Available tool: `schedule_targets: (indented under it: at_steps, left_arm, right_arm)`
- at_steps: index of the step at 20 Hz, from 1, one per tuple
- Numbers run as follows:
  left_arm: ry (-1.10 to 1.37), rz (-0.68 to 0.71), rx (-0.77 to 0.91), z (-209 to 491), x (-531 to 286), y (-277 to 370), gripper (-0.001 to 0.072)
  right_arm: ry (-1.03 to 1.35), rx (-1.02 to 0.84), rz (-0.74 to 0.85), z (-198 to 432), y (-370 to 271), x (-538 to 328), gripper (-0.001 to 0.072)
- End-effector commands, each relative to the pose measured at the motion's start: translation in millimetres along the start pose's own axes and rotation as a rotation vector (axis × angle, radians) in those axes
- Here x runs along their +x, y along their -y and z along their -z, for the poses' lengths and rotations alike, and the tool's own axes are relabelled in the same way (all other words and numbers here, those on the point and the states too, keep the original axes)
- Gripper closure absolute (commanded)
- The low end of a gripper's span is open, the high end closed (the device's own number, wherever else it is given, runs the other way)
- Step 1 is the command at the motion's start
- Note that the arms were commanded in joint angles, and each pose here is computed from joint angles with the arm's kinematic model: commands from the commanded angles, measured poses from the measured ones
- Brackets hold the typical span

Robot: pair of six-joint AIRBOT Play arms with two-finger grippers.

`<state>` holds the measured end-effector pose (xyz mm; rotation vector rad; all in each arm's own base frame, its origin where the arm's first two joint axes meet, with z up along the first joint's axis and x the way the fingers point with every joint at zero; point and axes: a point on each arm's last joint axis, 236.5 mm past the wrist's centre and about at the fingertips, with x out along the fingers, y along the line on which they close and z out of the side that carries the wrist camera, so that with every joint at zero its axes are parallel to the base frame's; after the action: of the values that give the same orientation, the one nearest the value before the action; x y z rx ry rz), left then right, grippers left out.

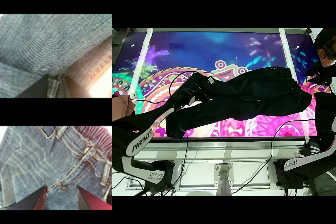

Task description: Fold the clothes and pants, and hang the long-sleeved shirts on hangers.

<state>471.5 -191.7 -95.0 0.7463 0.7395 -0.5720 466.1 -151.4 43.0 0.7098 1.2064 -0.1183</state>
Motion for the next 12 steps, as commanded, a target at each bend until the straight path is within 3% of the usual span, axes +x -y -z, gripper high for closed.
schedule_targets:
  at_steps: [1, 12]
  left_arm:
    - [-0.014, -0.029, -0.016, 9.9, -2.1, -19.3, 0.0695]
    - [0.075, -0.187, -0.085, -29.7, -156.5, -92.5, 0.0696]
  right_arm:
    - [-0.002, 0.000, -0.005, 0.4, -1.4, 0.0, 0.0303]
    - [0.009, 0.000, -0.005, -2.1, -1.4, 0.0, 0.0304]
